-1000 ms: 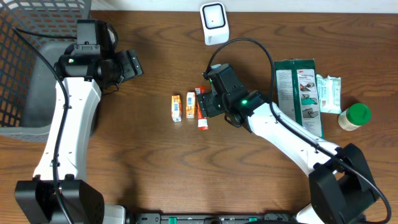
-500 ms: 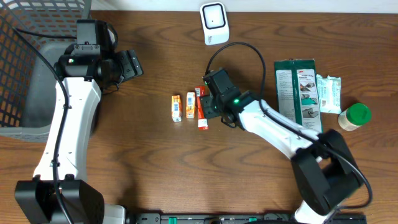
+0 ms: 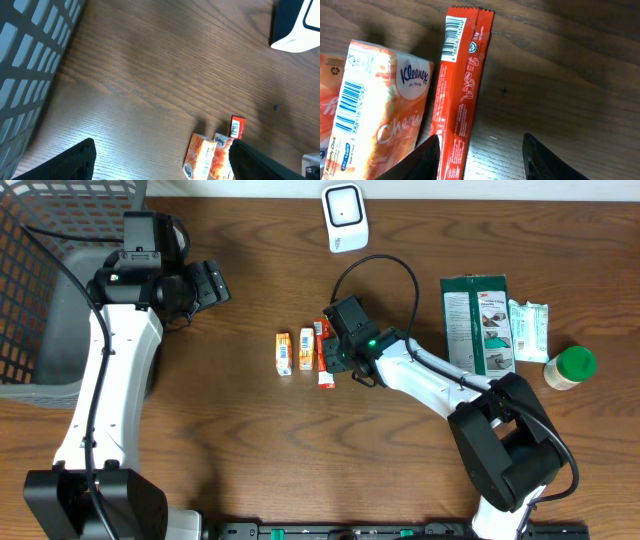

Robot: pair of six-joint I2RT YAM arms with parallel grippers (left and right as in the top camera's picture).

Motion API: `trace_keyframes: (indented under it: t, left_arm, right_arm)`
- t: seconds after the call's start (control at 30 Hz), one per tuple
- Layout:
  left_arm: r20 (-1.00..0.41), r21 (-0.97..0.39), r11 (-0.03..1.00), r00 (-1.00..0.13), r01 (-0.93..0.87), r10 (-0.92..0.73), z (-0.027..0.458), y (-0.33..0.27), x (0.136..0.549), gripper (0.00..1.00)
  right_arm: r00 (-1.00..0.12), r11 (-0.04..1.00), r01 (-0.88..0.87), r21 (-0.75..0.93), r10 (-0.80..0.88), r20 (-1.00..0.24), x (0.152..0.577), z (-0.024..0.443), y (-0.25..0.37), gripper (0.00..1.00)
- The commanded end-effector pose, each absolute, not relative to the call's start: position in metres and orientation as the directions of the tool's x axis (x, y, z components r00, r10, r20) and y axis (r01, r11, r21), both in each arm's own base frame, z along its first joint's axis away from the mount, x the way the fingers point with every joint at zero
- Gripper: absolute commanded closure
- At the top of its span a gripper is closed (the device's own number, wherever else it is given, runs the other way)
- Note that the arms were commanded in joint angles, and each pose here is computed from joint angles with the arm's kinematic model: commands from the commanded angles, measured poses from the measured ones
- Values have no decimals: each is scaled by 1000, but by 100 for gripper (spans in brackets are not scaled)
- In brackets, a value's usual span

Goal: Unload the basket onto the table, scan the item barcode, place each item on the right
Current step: 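Lower the right gripper and pinch the red stick packet's end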

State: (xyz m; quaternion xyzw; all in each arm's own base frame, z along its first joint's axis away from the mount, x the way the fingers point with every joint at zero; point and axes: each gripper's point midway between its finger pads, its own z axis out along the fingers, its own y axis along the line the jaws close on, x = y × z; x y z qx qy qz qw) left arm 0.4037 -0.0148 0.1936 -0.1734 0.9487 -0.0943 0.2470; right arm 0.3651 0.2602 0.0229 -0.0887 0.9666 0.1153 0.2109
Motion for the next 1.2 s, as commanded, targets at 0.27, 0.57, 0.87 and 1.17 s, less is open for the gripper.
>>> trace_keyframes:
  t: [0.27, 0.57, 0.87, 1.17]
  left_arm:
    - [-448, -252, 926, -814, -281, -369, 196, -12, 403, 14]
    - [-448, -252, 926, -814, -281, -369, 196, -12, 403, 14]
    - [-448, -252, 926, -814, -281, -369, 196, -12, 403, 14]
    - [-448, -252, 926, -814, -281, -369, 196, -12, 403, 14]
  right_arm:
    - [-927, 971, -126, 205, -42, -373, 363, -3, 261, 51]
    - [-924, 975, -133, 175, -58, -379, 371, -5, 246, 53]
    - [-929, 986, -63, 153, -1, -371, 387, 12, 198, 52]
    - [-941, 934, -147, 324, -31, -338, 373, 27, 236, 98]
